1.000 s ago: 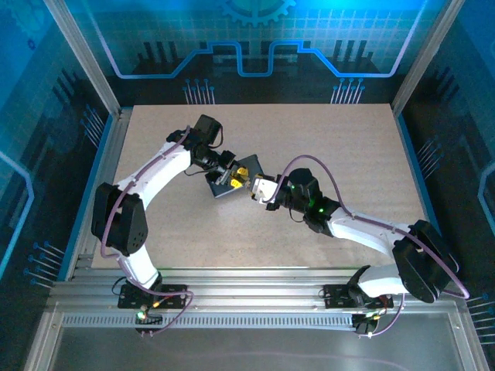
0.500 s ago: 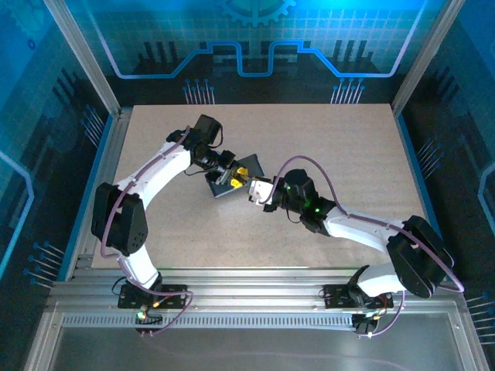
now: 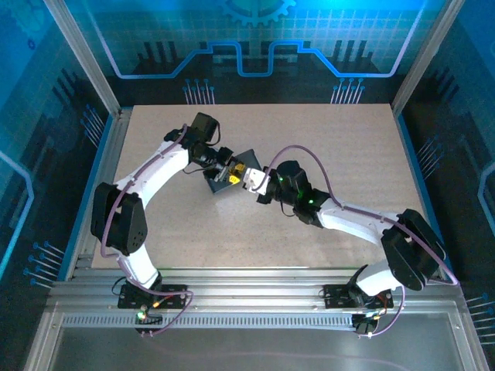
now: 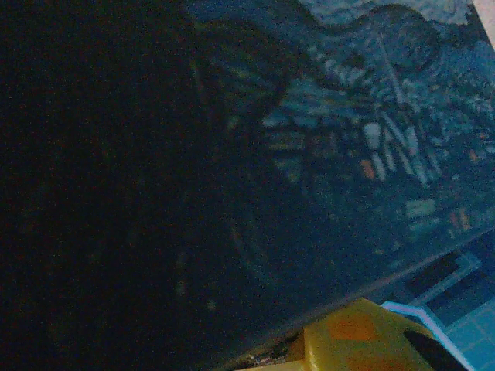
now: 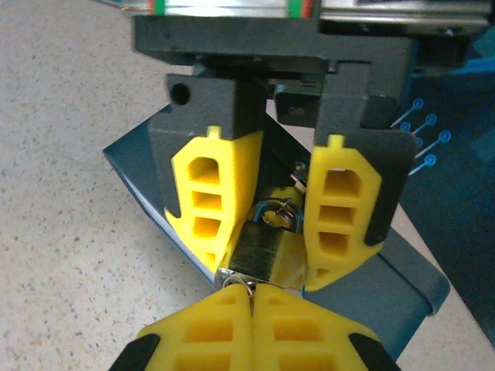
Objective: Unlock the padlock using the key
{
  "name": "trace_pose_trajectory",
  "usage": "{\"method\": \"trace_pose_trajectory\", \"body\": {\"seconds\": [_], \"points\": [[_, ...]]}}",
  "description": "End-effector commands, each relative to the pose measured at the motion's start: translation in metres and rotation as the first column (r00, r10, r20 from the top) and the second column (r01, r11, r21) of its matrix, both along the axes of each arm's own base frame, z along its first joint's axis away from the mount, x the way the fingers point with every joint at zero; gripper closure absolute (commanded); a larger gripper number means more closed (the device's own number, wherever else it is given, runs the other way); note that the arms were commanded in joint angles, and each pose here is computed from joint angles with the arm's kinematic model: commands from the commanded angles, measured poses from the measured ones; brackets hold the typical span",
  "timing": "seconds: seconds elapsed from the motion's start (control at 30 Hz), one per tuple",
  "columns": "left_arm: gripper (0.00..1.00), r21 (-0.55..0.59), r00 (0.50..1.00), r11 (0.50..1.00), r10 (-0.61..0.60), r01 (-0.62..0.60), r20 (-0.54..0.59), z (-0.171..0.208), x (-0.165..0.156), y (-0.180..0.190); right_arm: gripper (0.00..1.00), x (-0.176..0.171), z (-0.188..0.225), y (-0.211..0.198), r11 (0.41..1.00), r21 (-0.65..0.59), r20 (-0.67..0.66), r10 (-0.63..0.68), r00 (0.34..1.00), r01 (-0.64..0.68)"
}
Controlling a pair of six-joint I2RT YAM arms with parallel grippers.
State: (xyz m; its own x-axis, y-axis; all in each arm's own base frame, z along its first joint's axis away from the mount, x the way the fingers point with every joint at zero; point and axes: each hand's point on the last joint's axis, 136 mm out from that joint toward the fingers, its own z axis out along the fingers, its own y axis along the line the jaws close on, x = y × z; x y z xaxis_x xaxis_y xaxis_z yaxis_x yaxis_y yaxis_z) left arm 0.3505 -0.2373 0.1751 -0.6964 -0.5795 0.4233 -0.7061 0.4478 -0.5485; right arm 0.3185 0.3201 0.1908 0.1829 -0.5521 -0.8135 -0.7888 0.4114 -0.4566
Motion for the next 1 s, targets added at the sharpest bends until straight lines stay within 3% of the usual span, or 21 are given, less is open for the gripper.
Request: {"method": "trace_pose_trajectory", "body": {"seconds": [0.0, 0.1, 0.17, 0.27, 0.4, 0.5, 0.53, 0.6, 0.67, 0.77, 0.83, 0.97], "points": [[1.0, -0.089, 0.997, 0.995, -0.03, 0.037, 0.075, 0.035, -0.004, -0.014, 1.0, 0.011, 0.007, -0.001, 0.975, 0.17, -0.206, -0.109, 0.972, 0.145], [1.0, -0.103, 0.995, 0.995, -0.001, 0.012, 0.1, 0.035, 0.001, -0.015, 1.0, 0.014, 0.014, -0.001, 0.891, 0.351, -0.42, -0.125, 0.899, 0.288], [1.0, -0.102, 0.993, 0.995, 0.01, 0.002, 0.118, 0.038, 0.003, -0.014, 1.0, 0.023, 0.014, -0.005, 0.787, 0.428, -0.602, -0.119, 0.79, 0.444], [1.0, -0.105, 0.989, 0.994, 0.017, -0.002, 0.145, 0.042, 0.007, -0.014, 1.0, 0.031, 0.001, -0.007, 0.623, 0.436, -0.812, -0.039, 0.582, 0.65], [1.0, -0.089, 0.984, 0.996, -0.009, 0.026, 0.177, 0.048, 0.008, -0.018, 1.0, 0.034, -0.032, -0.006, 0.387, 0.267, -0.962, 0.16, 0.22, 0.883], [1.0, -0.075, 0.983, 0.996, -0.025, 0.04, 0.184, 0.047, 0.006, -0.02, 1.0, 0.028, -0.057, -0.001, 0.213, 0.063, -0.922, 0.387, -0.025, 0.975], [1.0, -0.07, 0.983, 0.997, -0.03, 0.044, 0.182, 0.044, 0.005, -0.02, 1.0, 0.024, -0.062, 0.004, 0.18, -0.004, -0.885, 0.458, -0.088, 0.984], [1.0, -0.06, 0.984, 0.997, -0.038, 0.049, 0.176, 0.04, 0.003, -0.02, 1.0, 0.019, -0.058, 0.019, 0.167, -0.078, -0.81, 0.565, -0.16, 0.983], [1.0, -0.055, 0.985, 0.997, -0.037, 0.047, 0.171, 0.037, 0.001, -0.018, 1.0, 0.013, -0.047, 0.034, 0.224, -0.116, -0.762, 0.605, -0.231, 0.968], [1.0, -0.058, 0.985, 0.997, -0.036, 0.046, 0.17, 0.037, 0.001, -0.015, 0.96, -0.001, -0.037, 0.043, 0.352, -0.132, -0.773, 0.549, -0.319, 0.927], [1.0, -0.054, 0.985, 0.997, -0.044, 0.053, 0.168, 0.038, 0.0, -0.013, 0.9, -0.007, -0.039, 0.033, 0.404, -0.111, -0.83, 0.465, -0.308, 0.908], [1.0, -0.053, 0.987, 0.997, -0.048, 0.057, 0.151, 0.035, -0.004, -0.008, 0.79, -0.018, -0.065, -0.011, 0.416, -0.163, -0.905, 0.299, -0.304, 0.895]]}}
